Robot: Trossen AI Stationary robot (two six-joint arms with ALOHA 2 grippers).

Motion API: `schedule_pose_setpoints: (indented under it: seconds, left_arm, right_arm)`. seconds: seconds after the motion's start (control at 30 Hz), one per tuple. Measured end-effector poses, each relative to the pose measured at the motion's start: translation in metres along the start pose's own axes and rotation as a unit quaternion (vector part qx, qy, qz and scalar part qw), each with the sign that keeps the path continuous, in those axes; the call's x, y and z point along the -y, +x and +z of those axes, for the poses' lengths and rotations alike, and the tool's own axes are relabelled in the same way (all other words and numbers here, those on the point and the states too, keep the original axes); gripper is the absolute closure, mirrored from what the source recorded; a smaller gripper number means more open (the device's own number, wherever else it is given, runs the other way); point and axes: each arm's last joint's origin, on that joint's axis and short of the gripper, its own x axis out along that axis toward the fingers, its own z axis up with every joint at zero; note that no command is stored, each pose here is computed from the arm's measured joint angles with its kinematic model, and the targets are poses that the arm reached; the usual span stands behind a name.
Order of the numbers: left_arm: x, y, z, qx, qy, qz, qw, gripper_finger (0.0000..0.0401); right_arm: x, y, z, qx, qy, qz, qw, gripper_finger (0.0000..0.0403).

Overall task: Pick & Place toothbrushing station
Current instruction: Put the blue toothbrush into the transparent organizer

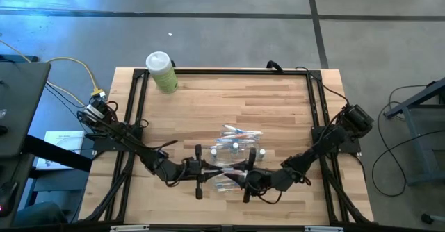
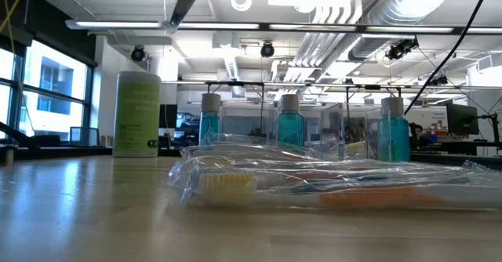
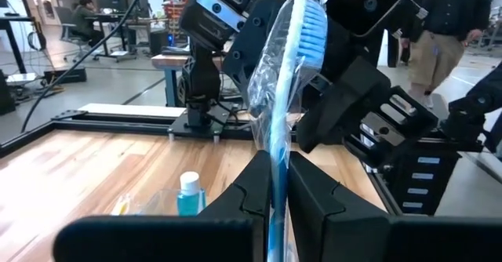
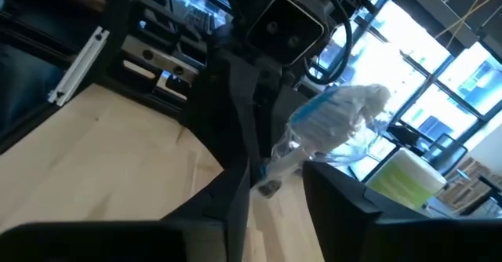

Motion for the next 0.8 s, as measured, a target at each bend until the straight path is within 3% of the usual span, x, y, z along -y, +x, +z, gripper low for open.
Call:
schedule_pose_setpoints:
  seconds: [0.3,0.5,0.8]
  left_arm:
    - [0.0003,-0.0001,0.0001,0.0,0.0,-0.002,1.0,0.0384]
    - [-0.0003,0.0,-0.0017,-0.005,0.004,-0.001,1.0,0.0383]
    - [0.0,0.0004,-0.0013,-0.002,-0.005,-0.009,1.0,0.0329]
  right_arm:
    - [0.0037,0.003,0.0016,0.016,0.01,0.004,1.0,0.0335]
    - [0.0046,0.0057,-0.0009,0.016,0.007,0.019,1.0,0.0385]
    - [0.0012,0.0036,-0.0018,0.01,-0.009,0.031,0.999,0.0401]
